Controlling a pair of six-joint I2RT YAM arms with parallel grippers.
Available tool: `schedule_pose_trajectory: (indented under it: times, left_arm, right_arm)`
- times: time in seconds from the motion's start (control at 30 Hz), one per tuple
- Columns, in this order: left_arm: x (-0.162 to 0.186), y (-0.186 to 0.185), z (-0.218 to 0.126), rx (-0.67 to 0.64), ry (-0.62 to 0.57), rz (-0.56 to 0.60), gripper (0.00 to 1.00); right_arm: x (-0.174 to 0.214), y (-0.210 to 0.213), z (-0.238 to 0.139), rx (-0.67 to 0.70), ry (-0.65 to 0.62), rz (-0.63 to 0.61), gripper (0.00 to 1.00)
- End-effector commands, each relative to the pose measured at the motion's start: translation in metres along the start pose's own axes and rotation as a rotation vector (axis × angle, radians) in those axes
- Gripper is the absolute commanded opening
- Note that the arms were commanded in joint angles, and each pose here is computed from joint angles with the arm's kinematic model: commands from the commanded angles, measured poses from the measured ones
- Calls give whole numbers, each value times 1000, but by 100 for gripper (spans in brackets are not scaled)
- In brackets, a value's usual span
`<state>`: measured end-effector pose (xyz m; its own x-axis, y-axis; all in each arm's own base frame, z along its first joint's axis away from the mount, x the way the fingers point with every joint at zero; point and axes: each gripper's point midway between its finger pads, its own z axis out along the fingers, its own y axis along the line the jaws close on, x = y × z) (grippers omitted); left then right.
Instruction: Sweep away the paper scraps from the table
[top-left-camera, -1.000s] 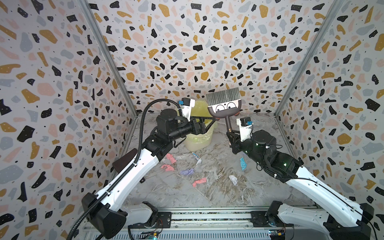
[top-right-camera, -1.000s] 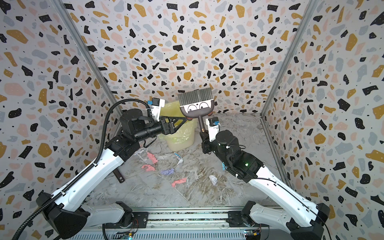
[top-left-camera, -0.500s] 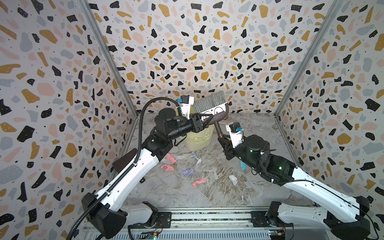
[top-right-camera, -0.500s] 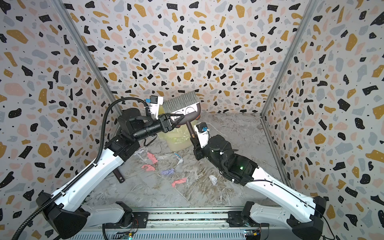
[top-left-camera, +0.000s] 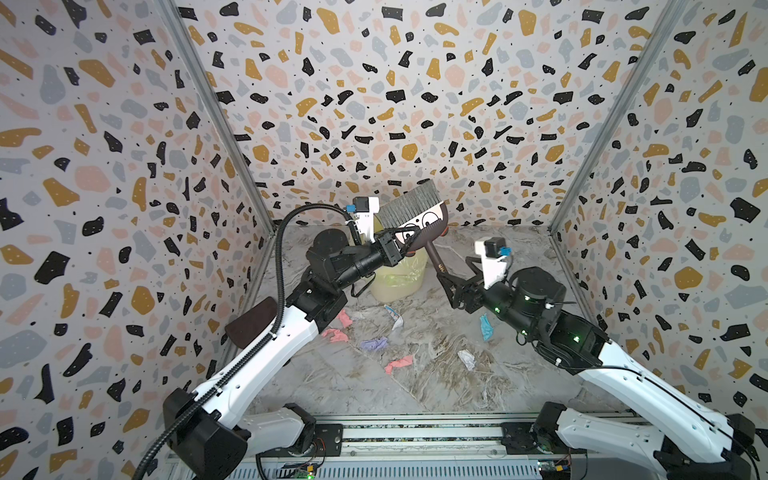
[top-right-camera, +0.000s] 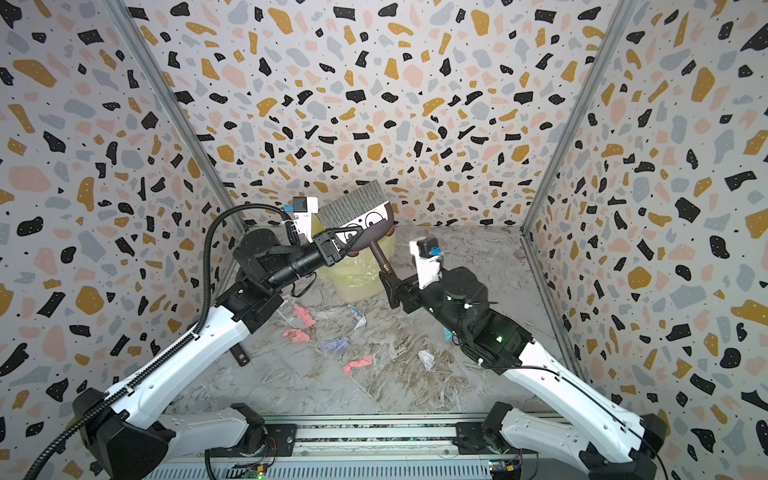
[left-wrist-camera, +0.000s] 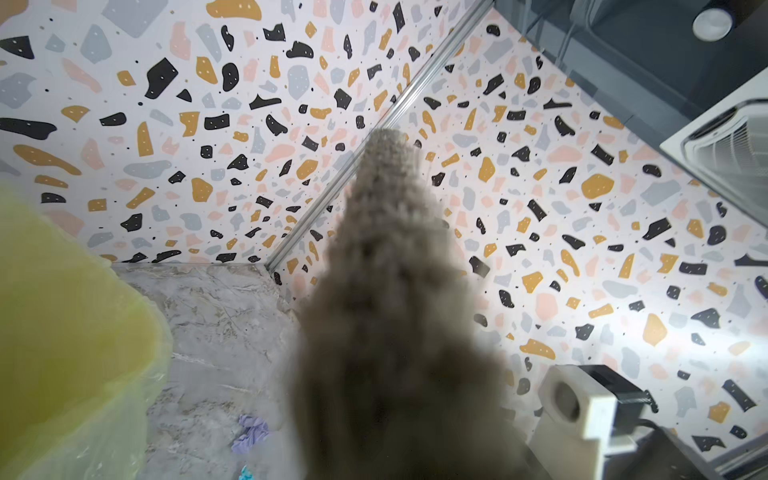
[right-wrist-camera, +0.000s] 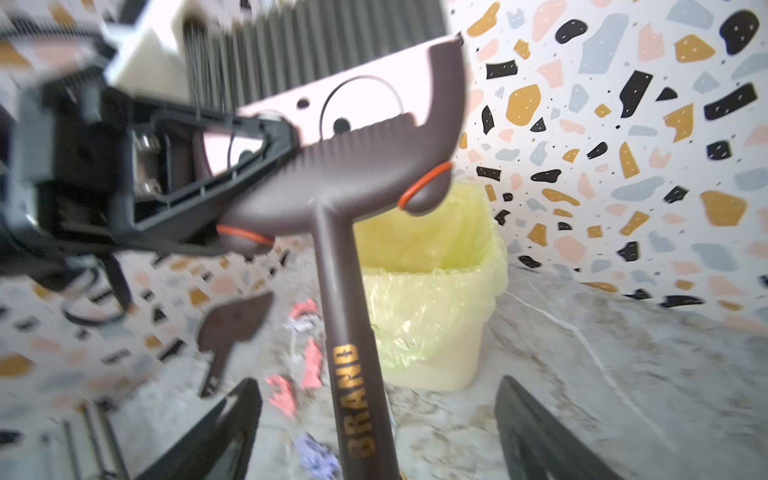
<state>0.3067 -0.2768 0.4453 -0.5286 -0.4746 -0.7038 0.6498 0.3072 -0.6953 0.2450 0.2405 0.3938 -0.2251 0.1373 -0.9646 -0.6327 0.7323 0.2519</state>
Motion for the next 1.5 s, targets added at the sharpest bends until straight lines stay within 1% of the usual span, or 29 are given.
schedule_pose_trajectory:
  times: [0.0, 0.07, 0.2, 0.4, 0.53, 0.6, 0.8, 0.93, 1.17, 1.3, 1.47]
  left_arm:
    - [-48, -57, -17, 203, -209, 1, 0]
    - [-50, -63, -18, 238, -234, -13, 0]
    - [-48, -72, -12, 287, -252, -29, 0]
    - [-39, -76, -4, 329, -265, -52, 0]
    - [-35, -75, -2, 339, -271, -65, 0]
    - [-34, -74, -2, 334, -271, -68, 0]
    - [-30, -69, 1, 316, -261, -63, 0]
    - [-28, -68, 3, 315, -253, -65, 0]
    - [-26, -70, 5, 325, -247, -66, 0]
    - [-24, -69, 8, 321, -233, -63, 0]
    - [-19, -66, 11, 313, -217, -66, 0]
  right_arm:
    - [-21, 19, -18, -218, -120, 170, 98]
    - [-20, 16, -22, -268, -155, 225, 100]
    - [-27, 15, -30, -374, -237, 309, 99]
    - [-44, 19, -43, -521, -357, 379, 100]
    - [-50, 16, -50, -559, -409, 401, 93]
    - [-52, 15, -51, -572, -418, 414, 88]
    - [-52, 13, -50, -580, -416, 428, 81]
    - [-51, 14, -47, -587, -403, 436, 74]
    - [-48, 14, -39, -600, -377, 457, 67]
    - [-50, 13, -40, -593, -387, 457, 63]
    - [-49, 10, -39, -587, -384, 462, 56]
